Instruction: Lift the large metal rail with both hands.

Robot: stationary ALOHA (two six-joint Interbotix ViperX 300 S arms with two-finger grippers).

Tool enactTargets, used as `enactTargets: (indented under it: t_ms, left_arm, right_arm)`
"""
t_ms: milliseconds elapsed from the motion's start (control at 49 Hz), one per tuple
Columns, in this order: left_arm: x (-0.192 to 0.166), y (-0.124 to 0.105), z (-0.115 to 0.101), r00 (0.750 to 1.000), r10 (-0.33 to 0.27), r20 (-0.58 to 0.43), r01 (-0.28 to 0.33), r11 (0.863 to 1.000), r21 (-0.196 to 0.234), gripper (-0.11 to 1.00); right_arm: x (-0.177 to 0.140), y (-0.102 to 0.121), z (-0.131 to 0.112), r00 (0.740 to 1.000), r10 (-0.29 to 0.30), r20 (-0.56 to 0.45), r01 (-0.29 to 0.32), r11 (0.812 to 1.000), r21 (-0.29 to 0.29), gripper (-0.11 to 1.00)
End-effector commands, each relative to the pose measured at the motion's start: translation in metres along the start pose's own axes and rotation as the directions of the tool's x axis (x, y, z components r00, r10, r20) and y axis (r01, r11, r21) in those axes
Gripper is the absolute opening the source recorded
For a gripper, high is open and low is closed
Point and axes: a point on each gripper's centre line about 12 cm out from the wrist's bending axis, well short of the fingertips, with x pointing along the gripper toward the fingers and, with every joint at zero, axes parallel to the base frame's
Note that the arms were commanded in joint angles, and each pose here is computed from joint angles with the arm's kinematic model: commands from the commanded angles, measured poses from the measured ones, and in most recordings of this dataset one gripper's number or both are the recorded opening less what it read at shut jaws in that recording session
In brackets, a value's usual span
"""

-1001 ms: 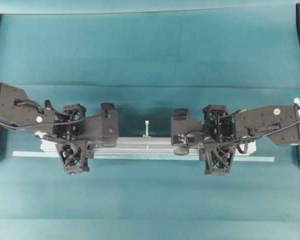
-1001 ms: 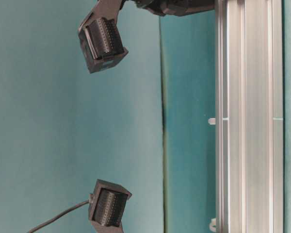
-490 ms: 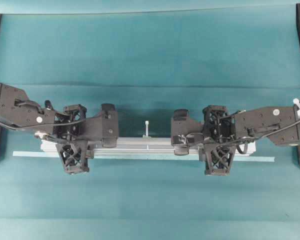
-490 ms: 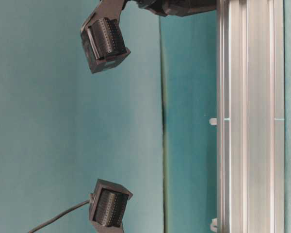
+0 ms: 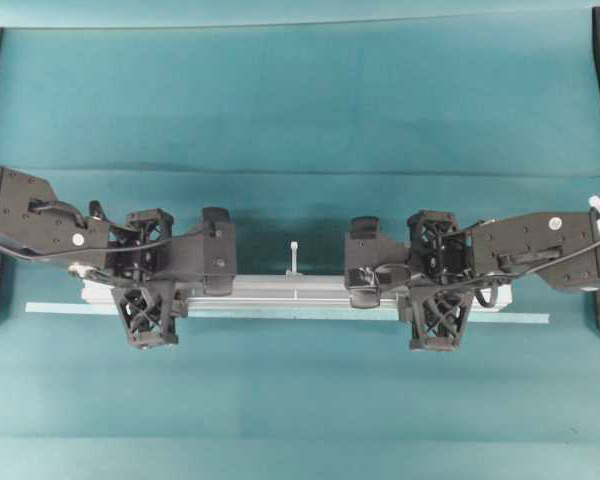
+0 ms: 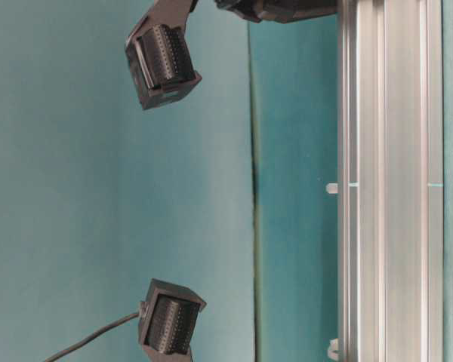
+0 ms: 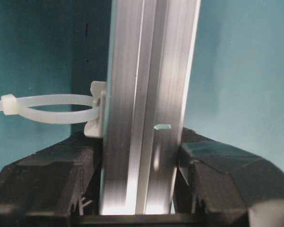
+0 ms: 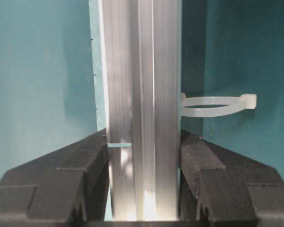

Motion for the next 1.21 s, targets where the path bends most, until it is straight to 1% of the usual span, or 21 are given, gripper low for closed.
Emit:
enactTargets:
  t_ms: [0, 82, 266, 470, 511, 654, 694, 715, 817, 960, 1001, 1185]
  left_arm:
    - [-0.0056, 0.0007, 0.0084, 0.999, -0.002, 0.034, 0.002, 1.000, -0.015, 0.36]
    - [-0.0061, 0.0003, 0.0072, 1.000, -0.002, 0.031, 0.002, 1.000, -0.012, 0.36]
    - [-0.0057, 0.0004, 0.0060, 1.000, -0.002, 0.028, 0.002, 1.000, -0.005, 0.36]
    - [-0.0062, 0.0009, 0.0066, 0.999, -0.002, 0.032, 0.002, 1.000, -0.011, 0.36]
    - [-0.0060, 0.0009, 0.0060, 1.000, -0.002, 0.031, 0.002, 1.000, -0.011, 0.36]
    - [-0.0057, 0.0010, 0.0054, 1.000, -0.001, 0.029, 0.002, 1.000, -0.008, 0.36]
    - [-0.0055, 0.0010, 0.0052, 1.000, -0.002, 0.031, 0.002, 1.000, -0.006, 0.36]
    - [-0.0058, 0.0011, 0.0046, 1.000, -0.001, 0.029, 0.002, 1.000, -0.006, 0.36]
    - [-0.0050, 0.0017, 0.0028, 1.000, -0.001, 0.028, 0.001, 1.000, -0.010, 0.36]
    - [-0.0045, 0.0021, 0.0027, 0.999, -0.003, 0.050, 0.004, 1.000, -0.015, 0.36]
    - [-0.0051, 0.0026, 0.0028, 0.998, -0.004, 0.058, 0.005, 1.000, -0.022, 0.36]
    - [-0.0041, 0.0020, 0.0022, 0.997, -0.007, 0.081, 0.009, 1.000, -0.019, 0.36]
  right_arm:
    - [0.0017, 0.0051, 0.0024, 1.000, 0.013, 0.012, -0.012, 1.000, -0.008, 0.38]
    - [0.0014, 0.0054, 0.0025, 1.000, 0.019, 0.016, -0.019, 1.000, 0.007, 0.38]
    - [0.0019, 0.0062, 0.0008, 1.000, 0.022, 0.008, -0.022, 1.000, 0.011, 0.38]
    - [0.0019, 0.0069, 0.0008, 1.000, 0.028, 0.008, -0.029, 0.999, 0.020, 0.40]
    - [0.0018, 0.0072, 0.0008, 0.999, 0.031, 0.008, -0.031, 0.999, 0.024, 0.46]
    - [0.0018, 0.0074, 0.0006, 0.999, 0.032, 0.007, -0.033, 0.999, 0.029, 0.83]
    - [0.0018, 0.0074, 0.0006, 0.999, 0.032, 0.007, -0.033, 0.999, 0.029, 0.90]
    - [0.0018, 0.0074, 0.0006, 0.999, 0.032, 0.007, -0.033, 0.999, 0.028, 0.92]
    - [0.0018, 0.0062, 0.0005, 1.000, 0.030, 0.005, -0.030, 0.999, 0.028, 0.92]
    - [0.0016, 0.0035, -0.0009, 1.000, 0.027, 0.002, -0.027, 0.999, 0.034, 0.92]
    - [0.0018, 0.0029, -0.0014, 1.000, 0.026, 0.001, -0.026, 0.999, 0.034, 0.92]
    - [0.0014, -0.0001, -0.0022, 1.000, 0.023, 0.000, -0.023, 0.999, 0.043, 0.92]
